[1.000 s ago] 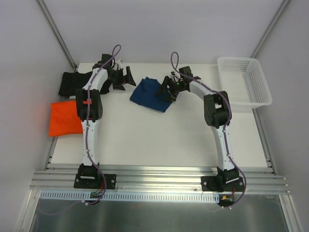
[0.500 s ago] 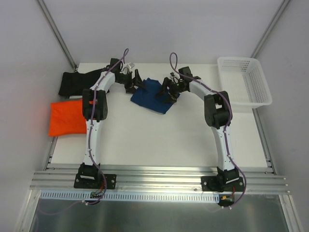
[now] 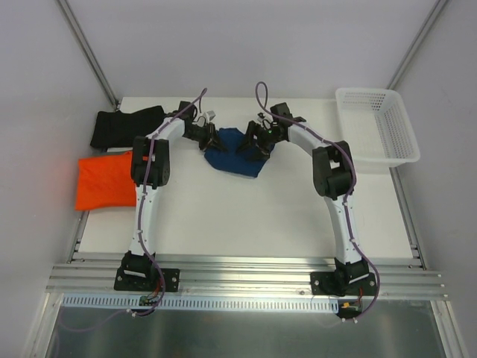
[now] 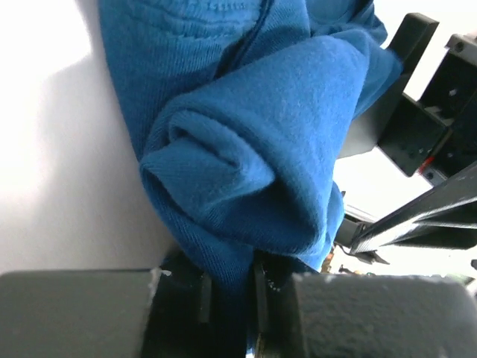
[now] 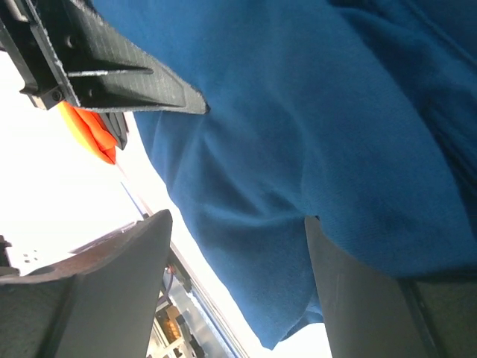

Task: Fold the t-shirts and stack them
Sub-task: Neatly place the folded tshirt to the corner

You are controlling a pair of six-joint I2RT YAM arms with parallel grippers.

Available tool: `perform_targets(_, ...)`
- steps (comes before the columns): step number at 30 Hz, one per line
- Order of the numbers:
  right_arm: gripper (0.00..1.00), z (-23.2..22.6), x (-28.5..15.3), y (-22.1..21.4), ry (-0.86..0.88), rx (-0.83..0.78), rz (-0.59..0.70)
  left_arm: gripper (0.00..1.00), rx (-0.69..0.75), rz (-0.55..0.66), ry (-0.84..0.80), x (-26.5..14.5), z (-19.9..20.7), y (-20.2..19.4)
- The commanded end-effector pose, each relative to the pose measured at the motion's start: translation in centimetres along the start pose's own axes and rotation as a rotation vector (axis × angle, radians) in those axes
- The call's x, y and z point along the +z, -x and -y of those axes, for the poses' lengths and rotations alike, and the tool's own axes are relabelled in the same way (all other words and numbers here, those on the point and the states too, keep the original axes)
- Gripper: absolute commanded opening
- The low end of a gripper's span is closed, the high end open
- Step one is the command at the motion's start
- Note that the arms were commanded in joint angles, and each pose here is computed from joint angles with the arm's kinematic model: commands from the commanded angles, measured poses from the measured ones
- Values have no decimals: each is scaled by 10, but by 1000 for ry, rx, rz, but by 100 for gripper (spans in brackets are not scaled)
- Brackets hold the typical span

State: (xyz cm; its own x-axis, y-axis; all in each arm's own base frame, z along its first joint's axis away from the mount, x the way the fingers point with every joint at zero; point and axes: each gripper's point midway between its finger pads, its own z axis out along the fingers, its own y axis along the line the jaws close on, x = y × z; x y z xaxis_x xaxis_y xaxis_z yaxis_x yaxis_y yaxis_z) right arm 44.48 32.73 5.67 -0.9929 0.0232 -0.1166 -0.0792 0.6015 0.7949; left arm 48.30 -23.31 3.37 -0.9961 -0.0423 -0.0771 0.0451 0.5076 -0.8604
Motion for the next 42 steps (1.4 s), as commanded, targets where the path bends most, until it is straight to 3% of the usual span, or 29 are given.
perform_targets(1,76,-27,-34,16,4,-85,70,0,10,17,63,-20,17,-10)
perform_targets(3,77,-27,-56,22,-12,-103,97,0,8,42,108,-38,18,-13)
perform_targets(6,78,-24,-112,37,-67,-144,188,0,60,122,182,-93,52,-18)
perform_targets(10,78,0,-181,53,-165,-132,314,0,76,137,256,-148,70,-53)
perform_targets(13,78,21,-197,52,-209,-121,329,0,99,155,322,-182,77,-79)
perform_targets(21,78,20,-194,55,-201,-121,331,0,61,178,461,-245,82,-158)
perform_targets(28,78,10,-176,54,-178,-135,302,0,-32,202,557,-294,59,-191)
perform_targets(42,78,2,-158,53,-157,-149,283,0,-22,318,634,-393,23,-138)
